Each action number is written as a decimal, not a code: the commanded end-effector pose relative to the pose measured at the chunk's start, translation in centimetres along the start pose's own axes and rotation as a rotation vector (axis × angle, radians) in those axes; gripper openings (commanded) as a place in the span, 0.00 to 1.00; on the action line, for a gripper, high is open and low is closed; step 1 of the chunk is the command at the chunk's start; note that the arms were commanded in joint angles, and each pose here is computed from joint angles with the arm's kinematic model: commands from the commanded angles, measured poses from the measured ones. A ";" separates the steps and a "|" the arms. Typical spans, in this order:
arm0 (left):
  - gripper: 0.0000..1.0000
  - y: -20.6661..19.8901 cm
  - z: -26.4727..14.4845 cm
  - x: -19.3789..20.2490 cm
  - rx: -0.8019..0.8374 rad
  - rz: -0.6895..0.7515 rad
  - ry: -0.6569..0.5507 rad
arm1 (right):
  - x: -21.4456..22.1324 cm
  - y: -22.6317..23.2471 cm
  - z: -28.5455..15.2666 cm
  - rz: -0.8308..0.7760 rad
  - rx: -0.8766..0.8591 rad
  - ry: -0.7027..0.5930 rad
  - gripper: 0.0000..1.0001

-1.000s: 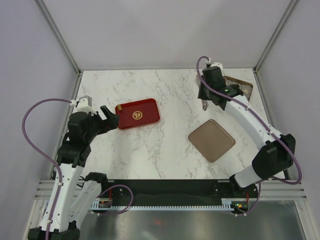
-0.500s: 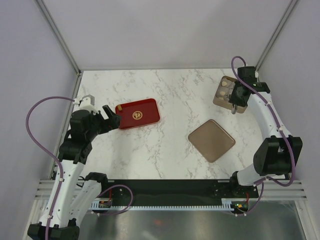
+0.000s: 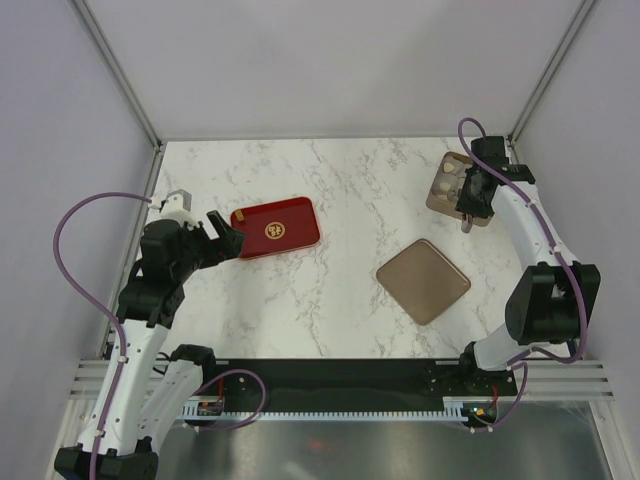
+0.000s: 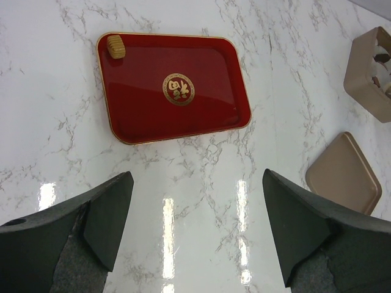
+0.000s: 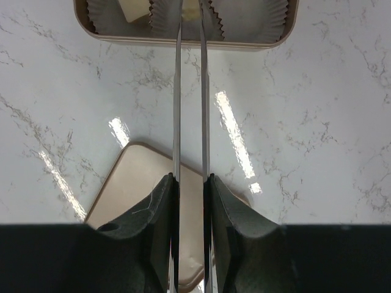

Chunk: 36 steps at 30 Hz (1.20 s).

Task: Pack the chocolate

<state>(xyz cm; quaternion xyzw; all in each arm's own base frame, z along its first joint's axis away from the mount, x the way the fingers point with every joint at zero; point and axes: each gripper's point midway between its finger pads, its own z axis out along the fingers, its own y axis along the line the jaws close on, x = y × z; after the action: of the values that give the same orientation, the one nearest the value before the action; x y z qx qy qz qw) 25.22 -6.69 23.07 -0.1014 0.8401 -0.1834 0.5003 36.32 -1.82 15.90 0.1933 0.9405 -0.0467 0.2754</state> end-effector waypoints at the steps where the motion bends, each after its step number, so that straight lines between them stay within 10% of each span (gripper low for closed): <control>1: 0.95 -0.5 -0.2 -1.0 0.023 0.017 -0.041 | -0.8 -0.8 0.5 0.010 0.017 -0.005 0.34; 36: 0.95 -0.2 -0.2 -1.1 0.007 0.015 -0.048 | -3.7 1.3 -2.1 0.037 -0.086 -0.070 0.44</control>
<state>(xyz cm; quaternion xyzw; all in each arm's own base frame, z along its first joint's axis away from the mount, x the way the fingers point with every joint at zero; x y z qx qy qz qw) 25.21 -6.66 23.10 -0.1016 0.8397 -0.1831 0.5010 37.34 -1.94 16.22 0.1980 0.9412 -0.0256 0.2724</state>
